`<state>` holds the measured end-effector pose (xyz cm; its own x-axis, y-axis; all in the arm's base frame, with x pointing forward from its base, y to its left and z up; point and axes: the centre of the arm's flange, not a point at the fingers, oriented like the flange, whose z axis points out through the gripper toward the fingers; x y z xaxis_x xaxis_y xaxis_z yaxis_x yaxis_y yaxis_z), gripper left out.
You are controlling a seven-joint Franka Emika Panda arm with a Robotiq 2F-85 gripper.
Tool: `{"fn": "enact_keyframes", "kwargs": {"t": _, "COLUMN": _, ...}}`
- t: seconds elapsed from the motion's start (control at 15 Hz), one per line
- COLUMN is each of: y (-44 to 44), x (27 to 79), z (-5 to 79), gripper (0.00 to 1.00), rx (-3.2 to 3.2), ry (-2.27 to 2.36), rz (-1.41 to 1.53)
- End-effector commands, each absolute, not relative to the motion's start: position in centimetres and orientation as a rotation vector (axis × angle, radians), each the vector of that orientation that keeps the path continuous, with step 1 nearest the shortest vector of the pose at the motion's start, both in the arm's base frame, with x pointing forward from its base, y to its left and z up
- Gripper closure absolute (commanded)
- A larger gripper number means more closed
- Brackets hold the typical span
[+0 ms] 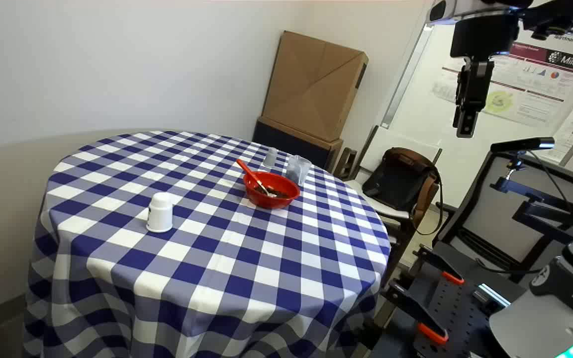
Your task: Pour some of the contents of the jar into the bowl
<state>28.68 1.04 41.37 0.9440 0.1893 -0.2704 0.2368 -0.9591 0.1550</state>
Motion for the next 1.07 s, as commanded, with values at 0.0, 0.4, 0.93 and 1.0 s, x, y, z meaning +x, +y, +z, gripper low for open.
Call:
{"fn": "enact_keyframes", "kwargs": {"t": 0.0, "y": 1.0, "x": 28.7, "z": 41.4, "gripper": 0.0, "rx": 2.913, "ry": 0.322, "rz": -0.378}}
{"fn": "enact_keyframes", "kwargs": {"t": 0.4, "y": 0.5, "x": 30.1, "z": 41.4, "gripper": 0.0, "rx": 2.918, "ry": 0.224, "rz": -0.3}}
{"fn": "enact_keyframes", "kwargs": {"t": 0.93, "y": -6.9, "x": 38.3, "z": 39.8, "gripper": 0.0, "rx": 3.08, "ry": -0.146, "rz": 0.027}}
{"fn": "enact_keyframes", "kwargs": {"t": 1.0, "y": -8.1, "x": 39.5, "z": 39.3, "gripper": 0.0, "rx": 3.092, "ry": -0.173, "rz": 0.041}}
